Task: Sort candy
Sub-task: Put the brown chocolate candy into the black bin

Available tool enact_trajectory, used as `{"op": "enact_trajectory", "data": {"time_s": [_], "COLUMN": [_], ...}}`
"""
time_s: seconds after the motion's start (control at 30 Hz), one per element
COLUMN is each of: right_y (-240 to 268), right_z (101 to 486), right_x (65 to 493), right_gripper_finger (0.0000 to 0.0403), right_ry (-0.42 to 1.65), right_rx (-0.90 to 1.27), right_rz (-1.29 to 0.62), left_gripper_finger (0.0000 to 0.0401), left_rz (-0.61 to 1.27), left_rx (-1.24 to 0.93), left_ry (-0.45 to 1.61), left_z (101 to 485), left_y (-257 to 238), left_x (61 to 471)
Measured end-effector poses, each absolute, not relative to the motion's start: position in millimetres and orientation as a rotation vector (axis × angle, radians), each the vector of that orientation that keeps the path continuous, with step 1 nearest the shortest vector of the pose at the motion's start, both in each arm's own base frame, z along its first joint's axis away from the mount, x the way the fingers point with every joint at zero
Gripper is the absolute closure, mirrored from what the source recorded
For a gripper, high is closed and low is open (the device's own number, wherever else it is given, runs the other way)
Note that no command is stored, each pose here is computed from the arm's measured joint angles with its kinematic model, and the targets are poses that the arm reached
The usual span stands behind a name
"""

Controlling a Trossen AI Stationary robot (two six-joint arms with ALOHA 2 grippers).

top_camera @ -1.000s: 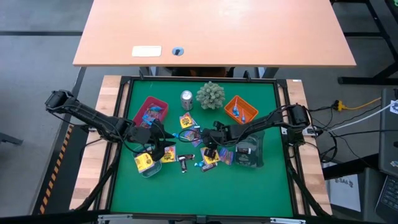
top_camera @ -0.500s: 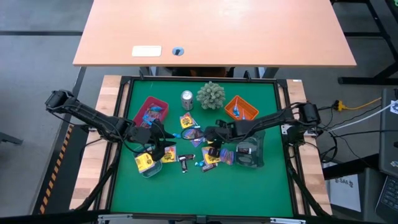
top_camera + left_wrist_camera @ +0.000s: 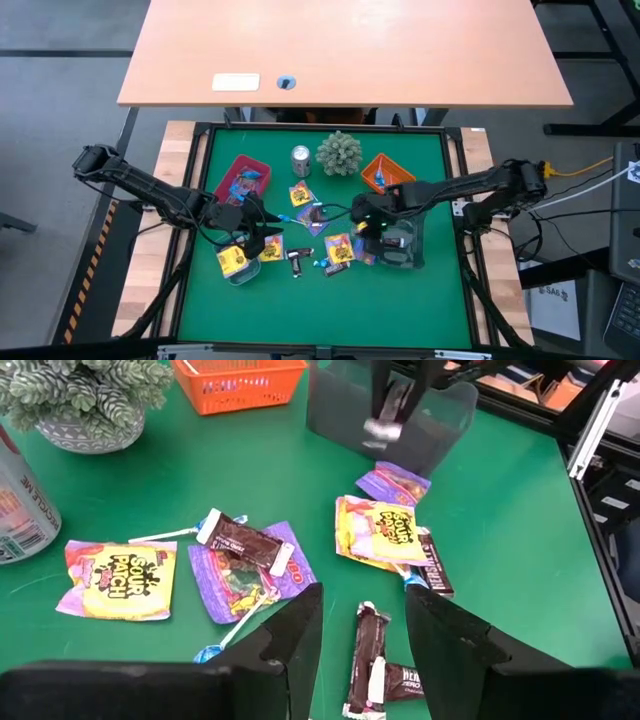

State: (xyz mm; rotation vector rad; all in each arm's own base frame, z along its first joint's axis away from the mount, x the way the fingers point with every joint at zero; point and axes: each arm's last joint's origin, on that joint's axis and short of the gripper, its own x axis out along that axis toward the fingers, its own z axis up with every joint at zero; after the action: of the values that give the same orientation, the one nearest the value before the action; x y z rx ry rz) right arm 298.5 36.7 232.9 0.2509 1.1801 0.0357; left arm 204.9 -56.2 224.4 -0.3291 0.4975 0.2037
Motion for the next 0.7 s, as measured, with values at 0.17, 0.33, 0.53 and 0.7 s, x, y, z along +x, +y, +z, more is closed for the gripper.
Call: {"op": "enact_trajectory", "data": {"time_s": [0.17, 0.33, 0.53, 0.7], "right_y": [34, 32, 30, 30], "right_z": [246, 248, 247, 247], "right_x": [270, 251, 240, 236], "right_gripper_finger": [0.029, 0.029, 0.029, 0.029], "right_ry": [1.311, 1.45, 1.566, 1.612], "right_rx": [0.25, 0.241, 0.233, 0.229], "right_rz": [0.019, -0.009, -0.034, -0.043], "left_gripper_finger": [0.0269, 0.0269, 0.0269, 0.0269], "left_rz": [0.203, 0.204, 0.202, 0.247], "left_rx": [-0.329, -0.329, -0.333, -0.337], "left_ry": [0.497, 0.497, 0.488, 0.432], "left_z": [224, 224, 225, 229], "left_y": [-56, -56, -56, -52], "left_x": [205, 205, 205, 208]}}
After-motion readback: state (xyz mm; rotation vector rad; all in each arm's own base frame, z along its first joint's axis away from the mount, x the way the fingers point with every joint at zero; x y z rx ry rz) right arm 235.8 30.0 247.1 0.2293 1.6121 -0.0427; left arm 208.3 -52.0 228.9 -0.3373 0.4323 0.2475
